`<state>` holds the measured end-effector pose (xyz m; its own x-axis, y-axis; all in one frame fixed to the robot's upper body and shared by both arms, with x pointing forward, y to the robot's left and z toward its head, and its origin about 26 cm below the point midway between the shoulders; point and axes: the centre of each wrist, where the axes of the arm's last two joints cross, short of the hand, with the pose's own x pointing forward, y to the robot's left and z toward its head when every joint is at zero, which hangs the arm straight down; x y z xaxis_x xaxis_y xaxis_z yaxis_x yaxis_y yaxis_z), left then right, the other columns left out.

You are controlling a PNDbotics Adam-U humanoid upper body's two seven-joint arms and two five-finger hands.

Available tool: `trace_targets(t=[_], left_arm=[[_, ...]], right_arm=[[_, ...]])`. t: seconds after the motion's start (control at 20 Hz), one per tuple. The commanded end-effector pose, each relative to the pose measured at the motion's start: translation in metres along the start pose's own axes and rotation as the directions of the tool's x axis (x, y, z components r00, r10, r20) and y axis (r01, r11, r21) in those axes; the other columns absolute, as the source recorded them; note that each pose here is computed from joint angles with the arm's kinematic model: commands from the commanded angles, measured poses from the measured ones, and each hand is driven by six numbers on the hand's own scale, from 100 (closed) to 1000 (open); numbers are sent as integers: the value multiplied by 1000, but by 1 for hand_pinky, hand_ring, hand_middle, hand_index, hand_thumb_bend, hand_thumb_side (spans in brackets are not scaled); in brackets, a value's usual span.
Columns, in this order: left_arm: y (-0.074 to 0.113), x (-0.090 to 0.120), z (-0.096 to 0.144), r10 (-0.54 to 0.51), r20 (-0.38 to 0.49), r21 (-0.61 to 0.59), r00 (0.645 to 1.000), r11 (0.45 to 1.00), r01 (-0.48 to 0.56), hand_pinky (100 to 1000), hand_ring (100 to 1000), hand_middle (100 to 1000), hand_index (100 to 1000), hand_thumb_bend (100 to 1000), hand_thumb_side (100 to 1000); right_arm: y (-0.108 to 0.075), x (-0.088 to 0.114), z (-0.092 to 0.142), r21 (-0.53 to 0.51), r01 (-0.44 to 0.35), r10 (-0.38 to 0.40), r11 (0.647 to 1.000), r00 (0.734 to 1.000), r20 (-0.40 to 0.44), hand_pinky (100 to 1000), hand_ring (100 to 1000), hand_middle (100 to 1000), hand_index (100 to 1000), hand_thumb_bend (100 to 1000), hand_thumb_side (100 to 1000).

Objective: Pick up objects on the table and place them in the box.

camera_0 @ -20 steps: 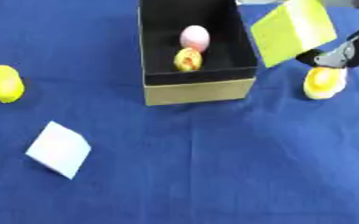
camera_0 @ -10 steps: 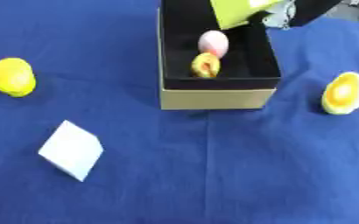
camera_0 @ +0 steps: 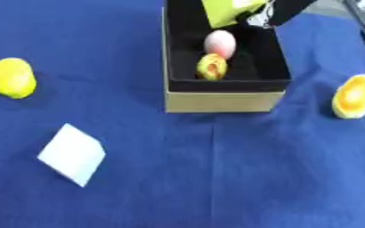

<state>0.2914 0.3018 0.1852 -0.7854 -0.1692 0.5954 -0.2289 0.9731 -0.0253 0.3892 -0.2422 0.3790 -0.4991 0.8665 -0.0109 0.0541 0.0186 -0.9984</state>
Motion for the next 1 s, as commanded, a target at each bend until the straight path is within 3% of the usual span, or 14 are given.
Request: trace_targets(t=[0.05,0.1,0.4,1.0], left_arm=[[1,7,-6,0,34,-12,999,1000,1,738,582,540,779,267,566],[1,7,-6,0,34,-12,999,1000,1,738,582,540,779,267,565],[1,6,-5,-2,29,-10,1000,1000,2,738,582,541,779,268,562],[4,5,-2,-12,16,-6,1000,1000,12,739,583,538,779,272,556]], right_arm=[[0,-4,0,17,-45,45,999,999,-5,851,847,753,818,390,100],[2,-4,0,30,-52,52,998,999,4,875,882,793,866,432,100],[2,-2,2,78,-87,83,993,995,48,891,903,819,885,457,100],[-2,-5,17,56,-85,82,995,996,46,880,891,798,868,419,100]])
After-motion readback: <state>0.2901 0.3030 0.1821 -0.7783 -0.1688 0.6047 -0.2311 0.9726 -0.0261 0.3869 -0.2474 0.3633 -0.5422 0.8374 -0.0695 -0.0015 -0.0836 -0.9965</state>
